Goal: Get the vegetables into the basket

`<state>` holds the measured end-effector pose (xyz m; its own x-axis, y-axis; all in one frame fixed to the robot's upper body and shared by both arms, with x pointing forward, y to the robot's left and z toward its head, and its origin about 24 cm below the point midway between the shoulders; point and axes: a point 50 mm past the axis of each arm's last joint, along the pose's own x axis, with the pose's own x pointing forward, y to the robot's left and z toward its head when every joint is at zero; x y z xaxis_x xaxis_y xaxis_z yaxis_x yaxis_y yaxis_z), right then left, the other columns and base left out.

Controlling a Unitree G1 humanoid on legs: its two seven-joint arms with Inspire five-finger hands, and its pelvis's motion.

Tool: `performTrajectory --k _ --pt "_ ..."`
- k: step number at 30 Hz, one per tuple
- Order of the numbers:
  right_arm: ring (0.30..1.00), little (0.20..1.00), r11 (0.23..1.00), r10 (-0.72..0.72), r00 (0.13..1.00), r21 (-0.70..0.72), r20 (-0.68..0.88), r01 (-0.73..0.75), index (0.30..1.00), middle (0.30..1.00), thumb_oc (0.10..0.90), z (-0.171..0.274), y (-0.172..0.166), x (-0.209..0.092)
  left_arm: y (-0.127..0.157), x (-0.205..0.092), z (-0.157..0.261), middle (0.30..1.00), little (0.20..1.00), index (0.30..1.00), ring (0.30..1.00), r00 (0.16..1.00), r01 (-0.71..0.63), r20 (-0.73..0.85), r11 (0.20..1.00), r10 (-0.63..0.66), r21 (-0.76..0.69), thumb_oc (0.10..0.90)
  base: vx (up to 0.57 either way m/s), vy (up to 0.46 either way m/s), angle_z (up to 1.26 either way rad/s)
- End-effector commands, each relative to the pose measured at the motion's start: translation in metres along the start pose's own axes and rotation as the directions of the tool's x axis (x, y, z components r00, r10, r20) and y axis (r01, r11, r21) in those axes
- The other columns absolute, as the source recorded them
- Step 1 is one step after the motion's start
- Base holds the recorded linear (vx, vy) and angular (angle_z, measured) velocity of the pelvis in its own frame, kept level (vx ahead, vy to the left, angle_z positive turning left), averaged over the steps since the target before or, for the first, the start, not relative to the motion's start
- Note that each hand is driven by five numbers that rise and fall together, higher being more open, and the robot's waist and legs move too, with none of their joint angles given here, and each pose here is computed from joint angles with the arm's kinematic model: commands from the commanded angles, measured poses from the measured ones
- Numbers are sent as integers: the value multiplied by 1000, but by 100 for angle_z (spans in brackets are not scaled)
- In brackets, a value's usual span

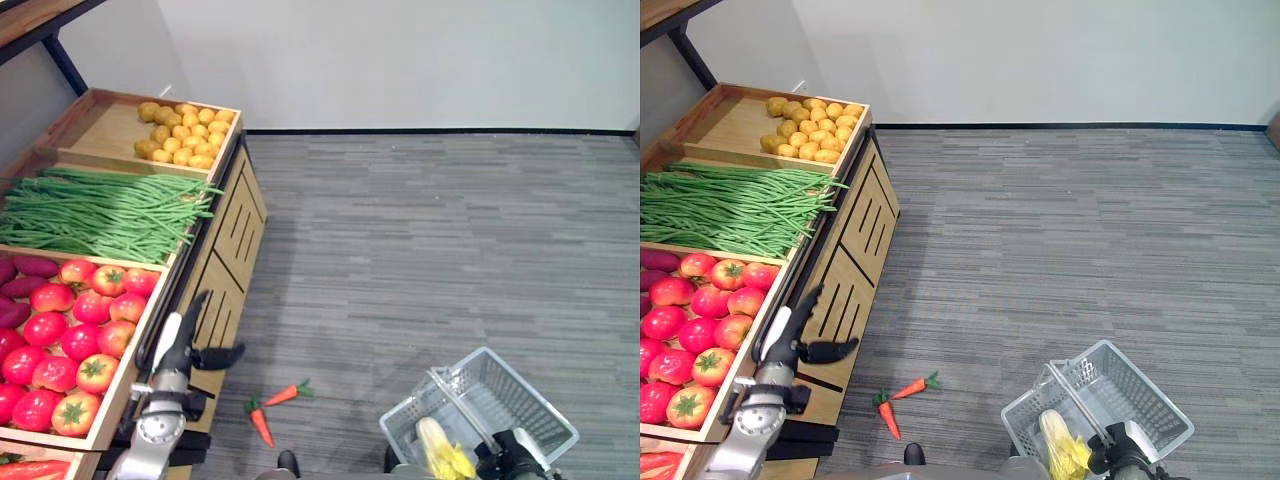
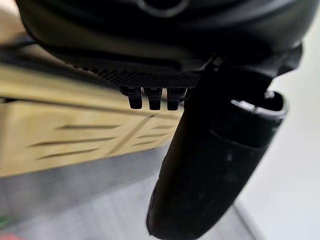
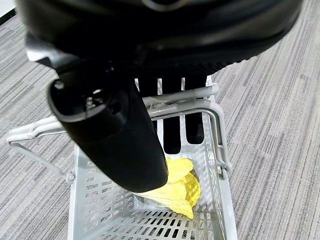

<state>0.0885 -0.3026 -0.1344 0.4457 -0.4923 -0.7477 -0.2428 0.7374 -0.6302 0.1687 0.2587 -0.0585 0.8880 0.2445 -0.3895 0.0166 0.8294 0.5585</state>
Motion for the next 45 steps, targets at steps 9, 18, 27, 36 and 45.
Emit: performTrajectory --k 9,18,27,36,45 --pt "300 300 995 -96 992 13 83 95 300 300 400 26 -19 8 -30 4 -49 1000 1000 1000 1000 960 43 -281 995 -16 90 900 -7 -39 6" --pt "300 300 996 -70 990 -37 123 76 300 300 400 39 -13 9 -62 -38 -104 1000 1000 1000 1000 789 101 -611 995 -66 24 900 -65 -120 24" --pt "300 300 995 -94 994 30 63 93 300 300 400 33 -18 10 -74 -31 -92 1000 1000 1000 1000 817 138 -568 990 -99 26 900 -124 -63 125" --pt "300 300 996 -78 995 42 67 75 300 300 400 37 -12 10 -62 -31 -97 1000 1000 1000 1000 820 165 -567 980 -75 109 900 54 130 26" --pt "300 300 999 -31 997 29 73 29 300 300 400 44 2 8 -50 -20 -91 1000 1000 1000 1000 844 122 -534 985 -40 120 900 58 118 -1"
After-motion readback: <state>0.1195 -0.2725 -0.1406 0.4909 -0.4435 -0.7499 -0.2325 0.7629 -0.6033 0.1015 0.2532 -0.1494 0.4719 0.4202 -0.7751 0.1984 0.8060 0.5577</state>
